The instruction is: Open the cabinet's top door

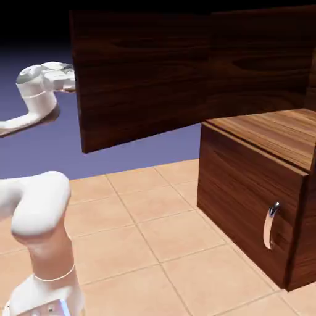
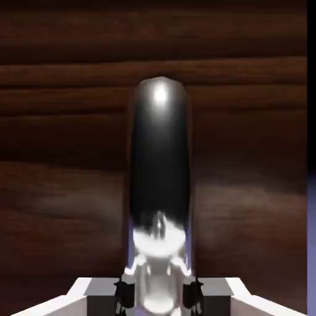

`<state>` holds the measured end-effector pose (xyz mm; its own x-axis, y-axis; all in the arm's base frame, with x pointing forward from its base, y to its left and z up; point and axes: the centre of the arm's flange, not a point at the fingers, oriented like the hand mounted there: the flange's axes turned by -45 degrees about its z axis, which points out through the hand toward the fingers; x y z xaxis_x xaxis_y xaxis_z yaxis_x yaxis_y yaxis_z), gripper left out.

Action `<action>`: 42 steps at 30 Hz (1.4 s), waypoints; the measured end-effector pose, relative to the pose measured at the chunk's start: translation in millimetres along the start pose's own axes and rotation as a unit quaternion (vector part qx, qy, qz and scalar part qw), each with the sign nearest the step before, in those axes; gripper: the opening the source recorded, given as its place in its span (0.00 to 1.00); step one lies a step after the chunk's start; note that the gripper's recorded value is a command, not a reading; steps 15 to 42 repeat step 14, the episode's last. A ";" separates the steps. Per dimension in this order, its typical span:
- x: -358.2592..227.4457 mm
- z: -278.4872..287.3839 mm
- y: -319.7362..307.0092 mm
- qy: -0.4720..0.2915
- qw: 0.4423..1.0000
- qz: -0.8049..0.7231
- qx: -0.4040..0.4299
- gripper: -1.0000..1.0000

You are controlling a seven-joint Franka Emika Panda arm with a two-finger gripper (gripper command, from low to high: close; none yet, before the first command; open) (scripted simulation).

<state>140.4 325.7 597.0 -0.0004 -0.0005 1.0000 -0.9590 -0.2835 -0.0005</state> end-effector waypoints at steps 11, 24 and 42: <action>0.0 -84.4 -35.7 0.000 0.996 0.000 -0.094 0.00; 0.0 -103.0 -46.3 0.000 0.993 0.000 -0.116 0.00; 0.0 -103.0 -46.3 0.000 0.993 0.000 -0.116 0.00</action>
